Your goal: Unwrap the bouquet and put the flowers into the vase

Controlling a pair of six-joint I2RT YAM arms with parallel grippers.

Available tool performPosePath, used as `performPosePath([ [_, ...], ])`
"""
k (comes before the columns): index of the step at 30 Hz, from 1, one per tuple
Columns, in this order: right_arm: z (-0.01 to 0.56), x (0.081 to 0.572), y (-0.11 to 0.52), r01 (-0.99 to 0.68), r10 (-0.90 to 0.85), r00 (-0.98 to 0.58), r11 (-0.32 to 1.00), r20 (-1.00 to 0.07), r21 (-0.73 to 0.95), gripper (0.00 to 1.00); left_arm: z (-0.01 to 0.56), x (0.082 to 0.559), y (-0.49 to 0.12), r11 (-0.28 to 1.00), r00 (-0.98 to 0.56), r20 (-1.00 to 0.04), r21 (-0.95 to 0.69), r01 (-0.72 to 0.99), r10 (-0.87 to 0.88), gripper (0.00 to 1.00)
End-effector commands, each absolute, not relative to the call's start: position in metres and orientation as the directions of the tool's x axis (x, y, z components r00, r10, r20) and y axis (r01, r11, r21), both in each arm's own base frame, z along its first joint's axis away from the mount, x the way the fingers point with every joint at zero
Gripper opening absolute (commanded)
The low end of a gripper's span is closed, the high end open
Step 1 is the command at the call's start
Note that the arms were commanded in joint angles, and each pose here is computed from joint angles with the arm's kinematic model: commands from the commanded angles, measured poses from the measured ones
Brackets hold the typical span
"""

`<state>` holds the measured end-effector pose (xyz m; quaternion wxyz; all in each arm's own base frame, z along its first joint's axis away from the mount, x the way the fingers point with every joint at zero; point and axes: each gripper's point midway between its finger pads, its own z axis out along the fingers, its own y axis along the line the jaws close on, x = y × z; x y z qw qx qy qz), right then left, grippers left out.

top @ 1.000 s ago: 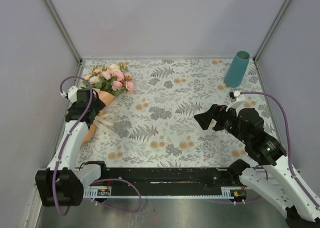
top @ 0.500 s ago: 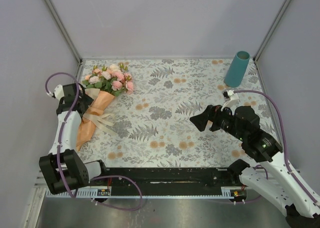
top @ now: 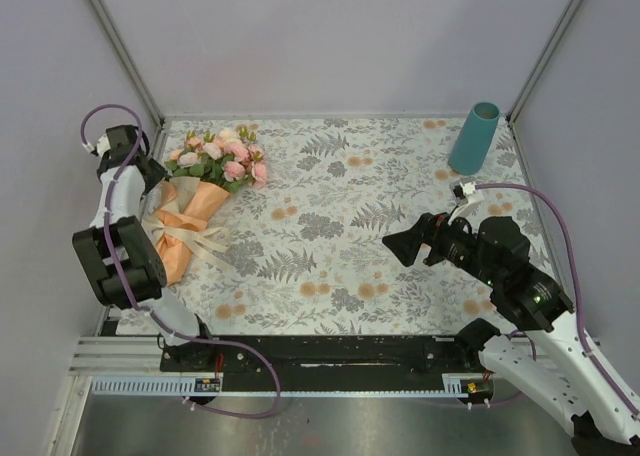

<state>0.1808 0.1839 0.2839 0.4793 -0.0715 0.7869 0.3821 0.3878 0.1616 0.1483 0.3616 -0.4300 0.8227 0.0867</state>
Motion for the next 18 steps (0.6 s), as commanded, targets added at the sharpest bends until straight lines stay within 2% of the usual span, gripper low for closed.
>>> performPosePath([
  [1, 0.316, 0.172, 0.181, -0.537, 0.278, -0.468, 0.664, -0.839, 0.52, 0.99, 0.131, 0.402, 0.175, 0.542, -0.355, -0.56, -0.208, -0.814, -0.748, 0.58],
  [6, 0.322, 0.167, 0.181, -0.553, 0.274, -0.464, 0.653, -0.842, 0.517, 1.0, 0.096, 0.406, 0.177, 0.521, -0.377, -0.489, -0.197, -0.83, -0.787, 0.29],
  [12, 0.32, 0.169, 0.18, -0.541, 0.251, -0.475, 0.672, -0.843, 0.505, 1.0, 0.065, 0.408, 0.156, 0.564, -0.449, -0.403, -0.234, -0.792, -0.798, 0.08],
  [18, 0.304, 0.178, 0.18, -0.493, 0.269, -0.497, 0.694, -0.825, 0.524, 1.0, 0.057, 0.398, 0.118, 0.606, -0.512, -0.332, -0.319, -0.729, -0.792, 0.04],
])
